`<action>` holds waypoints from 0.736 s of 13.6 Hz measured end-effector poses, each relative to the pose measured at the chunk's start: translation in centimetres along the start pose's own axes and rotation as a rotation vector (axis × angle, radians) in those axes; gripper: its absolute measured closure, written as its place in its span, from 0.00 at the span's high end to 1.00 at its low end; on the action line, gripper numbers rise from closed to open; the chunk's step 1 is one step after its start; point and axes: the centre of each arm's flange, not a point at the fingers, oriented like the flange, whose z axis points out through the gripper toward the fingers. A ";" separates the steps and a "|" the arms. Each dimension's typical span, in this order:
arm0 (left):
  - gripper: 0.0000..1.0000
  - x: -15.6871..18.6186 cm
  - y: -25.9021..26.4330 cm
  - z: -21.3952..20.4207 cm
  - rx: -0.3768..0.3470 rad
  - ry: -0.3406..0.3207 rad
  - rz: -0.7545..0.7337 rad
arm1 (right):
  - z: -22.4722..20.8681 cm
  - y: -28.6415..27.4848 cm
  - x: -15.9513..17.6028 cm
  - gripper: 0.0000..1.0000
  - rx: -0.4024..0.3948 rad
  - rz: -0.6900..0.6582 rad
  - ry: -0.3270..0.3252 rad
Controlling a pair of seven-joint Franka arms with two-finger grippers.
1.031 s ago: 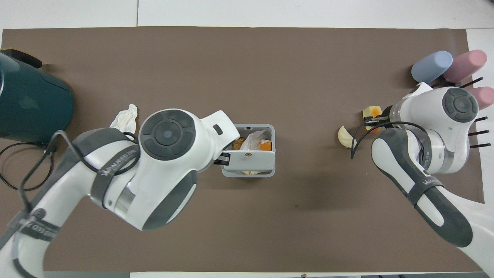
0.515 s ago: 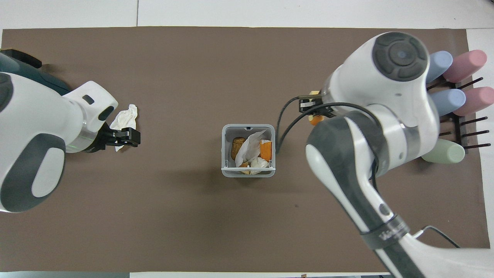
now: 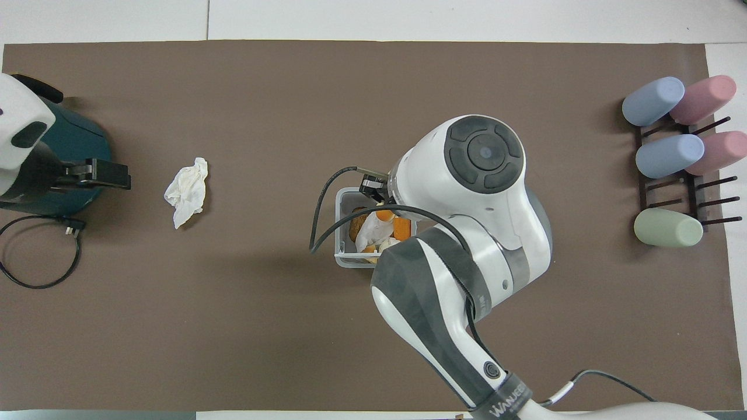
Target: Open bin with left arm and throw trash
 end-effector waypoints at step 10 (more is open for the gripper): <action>1.00 6.5 -2.0 6.9 0.001 -0.001 0.015 | 1.1 -0.2 -2.1 0.53 0.019 0.089 0.005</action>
